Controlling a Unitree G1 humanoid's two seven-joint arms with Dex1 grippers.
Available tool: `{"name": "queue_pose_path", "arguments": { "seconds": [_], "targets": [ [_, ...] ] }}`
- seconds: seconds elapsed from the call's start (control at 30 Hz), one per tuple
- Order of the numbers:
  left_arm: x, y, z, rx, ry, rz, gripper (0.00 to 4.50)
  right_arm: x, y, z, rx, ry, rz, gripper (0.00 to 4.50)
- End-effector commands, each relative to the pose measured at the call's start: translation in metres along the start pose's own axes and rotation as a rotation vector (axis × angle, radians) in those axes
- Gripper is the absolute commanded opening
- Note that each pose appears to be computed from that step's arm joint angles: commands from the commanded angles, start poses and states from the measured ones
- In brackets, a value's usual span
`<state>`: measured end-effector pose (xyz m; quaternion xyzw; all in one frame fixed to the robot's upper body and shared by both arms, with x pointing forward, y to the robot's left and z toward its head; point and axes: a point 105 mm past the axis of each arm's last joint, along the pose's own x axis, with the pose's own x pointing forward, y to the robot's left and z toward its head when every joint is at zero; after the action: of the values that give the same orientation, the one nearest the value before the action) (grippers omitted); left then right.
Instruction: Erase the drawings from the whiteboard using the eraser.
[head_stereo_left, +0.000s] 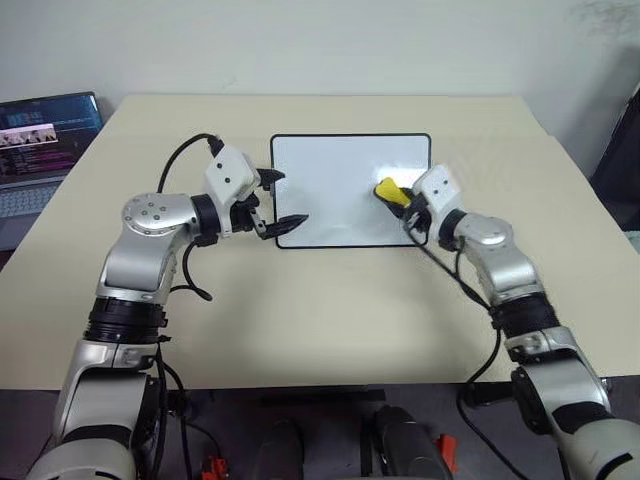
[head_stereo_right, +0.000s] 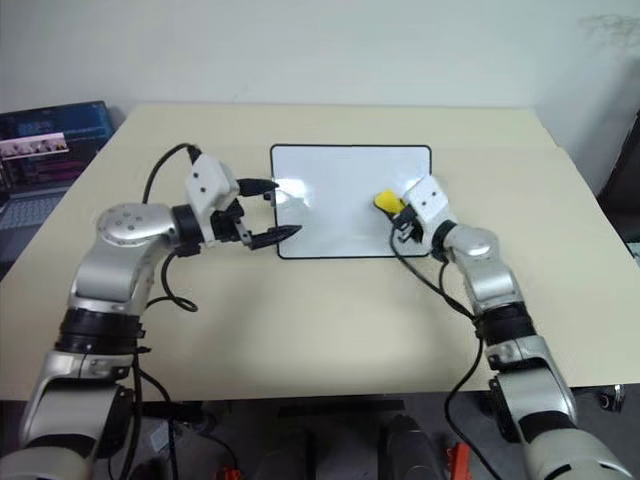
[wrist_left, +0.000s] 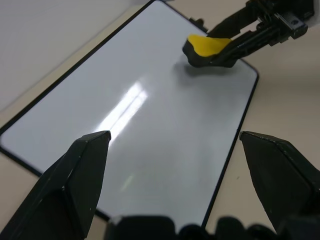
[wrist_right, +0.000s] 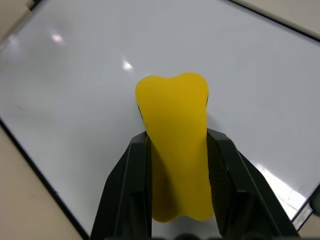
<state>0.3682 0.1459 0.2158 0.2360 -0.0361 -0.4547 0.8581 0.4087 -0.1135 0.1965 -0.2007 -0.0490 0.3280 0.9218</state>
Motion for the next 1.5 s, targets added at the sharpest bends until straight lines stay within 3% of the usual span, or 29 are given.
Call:
{"name": "queue_pose_path", "arguments": {
  "seconds": [0.03, 0.17, 0.33, 0.53, 0.63, 0.8, 0.93, 1.3, 1.33, 1.5],
  "targets": [
    [0.006, -0.006, 0.027, 0.051, -0.080, -0.060, 4.50, -0.030, -0.025, 0.043, -0.006, -0.091, -0.050, 1.12],
    [0.036, -0.031, 0.037, 0.023, -0.150, -0.177, 4.50, -0.066, -0.061, 0.044, -0.026, -0.025, -0.203, 1.12],
    [0.073, -0.068, 0.046, 0.006, -0.215, -0.309, 4.50, -0.109, -0.097, 0.021, 0.019, 0.104, -0.405, 1.12],
    [0.119, -0.122, 0.051, 0.019, -0.255, -0.469, 4.50, -0.160, -0.112, -0.024, 0.192, 0.267, -0.521, 1.12],
    [0.132, -0.136, 0.053, 0.030, -0.271, -0.498, 4.50, -0.172, -0.112, -0.038, 0.225, 0.333, -0.535, 1.12],
    [0.146, -0.159, 0.054, 0.011, -0.301, -0.545, 4.50, -0.192, -0.106, -0.085, 0.330, 0.513, -0.551, 1.12],
    [0.152, -0.162, 0.051, 0.029, -0.296, -0.517, 4.50, -0.199, -0.097, -0.113, 0.390, 0.630, -0.535, 1.12],
    [0.148, -0.161, 0.044, 0.030, -0.288, -0.492, 4.50, -0.192, -0.094, -0.128, 0.453, 0.690, -0.492, 1.12],
    [0.148, -0.160, 0.044, 0.030, -0.288, -0.489, 4.50, -0.191, -0.094, -0.128, 0.460, 0.690, -0.490, 1.47],
    [0.146, -0.158, 0.043, 0.031, -0.283, -0.480, 4.50, -0.190, -0.092, -0.133, 0.480, 0.701, -0.490, 1.47]
  ]
}}
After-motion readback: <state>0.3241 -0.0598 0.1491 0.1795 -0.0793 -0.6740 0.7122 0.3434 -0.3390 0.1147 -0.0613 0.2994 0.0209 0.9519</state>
